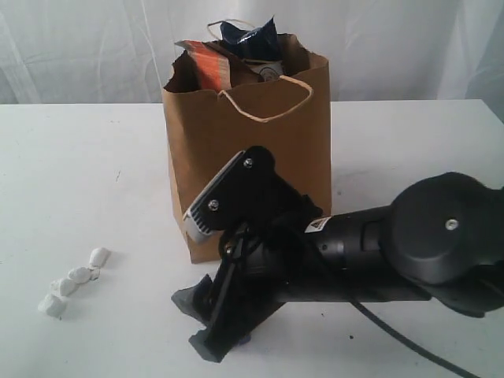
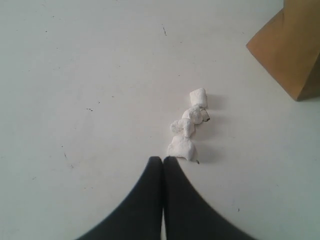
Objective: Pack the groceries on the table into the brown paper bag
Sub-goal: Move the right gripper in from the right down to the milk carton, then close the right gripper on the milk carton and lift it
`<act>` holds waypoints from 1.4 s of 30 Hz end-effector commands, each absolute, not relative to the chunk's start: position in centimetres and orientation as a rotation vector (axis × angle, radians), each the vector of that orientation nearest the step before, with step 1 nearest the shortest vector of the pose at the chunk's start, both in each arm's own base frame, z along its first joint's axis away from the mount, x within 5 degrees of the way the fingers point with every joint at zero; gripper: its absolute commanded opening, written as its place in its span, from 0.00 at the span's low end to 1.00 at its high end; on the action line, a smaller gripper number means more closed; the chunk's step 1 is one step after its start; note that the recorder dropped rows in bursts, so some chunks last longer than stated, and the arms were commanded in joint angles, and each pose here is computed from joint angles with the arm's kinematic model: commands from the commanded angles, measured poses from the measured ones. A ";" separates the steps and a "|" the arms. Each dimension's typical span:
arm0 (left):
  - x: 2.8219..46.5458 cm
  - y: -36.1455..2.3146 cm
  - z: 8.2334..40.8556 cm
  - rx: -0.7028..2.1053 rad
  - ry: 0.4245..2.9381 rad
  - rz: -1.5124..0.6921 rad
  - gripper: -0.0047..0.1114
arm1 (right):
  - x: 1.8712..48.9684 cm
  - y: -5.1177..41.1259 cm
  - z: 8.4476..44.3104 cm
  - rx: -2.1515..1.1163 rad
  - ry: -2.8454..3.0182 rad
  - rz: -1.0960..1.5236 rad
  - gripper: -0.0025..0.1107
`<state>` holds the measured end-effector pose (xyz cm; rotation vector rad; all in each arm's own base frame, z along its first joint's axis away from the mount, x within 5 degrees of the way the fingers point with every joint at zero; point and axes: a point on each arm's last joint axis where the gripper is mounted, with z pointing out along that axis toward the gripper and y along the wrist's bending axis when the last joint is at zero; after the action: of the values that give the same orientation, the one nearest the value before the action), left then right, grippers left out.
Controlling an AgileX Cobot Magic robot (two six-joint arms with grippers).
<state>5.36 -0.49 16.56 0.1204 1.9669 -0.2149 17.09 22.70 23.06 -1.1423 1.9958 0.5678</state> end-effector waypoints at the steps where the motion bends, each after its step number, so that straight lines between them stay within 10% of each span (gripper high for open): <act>1: 5.4 -0.5 16.4 0.110 1.979 -0.215 0.04 | 18.2 23.5 21.6 -1.045 2.065 0.534 0.70; 9: 5.4 -0.5 16.4 0.111 1.977 -0.216 0.04 | 18.8 24.0 18.7 -0.927 2.235 0.552 0.65; 15: 5.4 -0.5 16.4 0.111 1.977 -0.216 0.04 | 18.3 24.1 18.8 -0.877 2.303 0.632 0.22; 21: 5.4 -0.5 16.4 0.112 1.973 -0.218 0.04 | 17.9 24.1 19.1 -0.897 2.308 0.661 0.02; 42: 5.4 -0.5 16.5 0.114 1.968 -0.222 0.04 | 17.4 20.2 28.1 -0.618 2.056 0.797 0.02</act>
<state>5.37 -0.51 16.58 0.1213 1.9640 -0.2169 17.38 21.35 26.25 -0.7094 2.0965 0.7609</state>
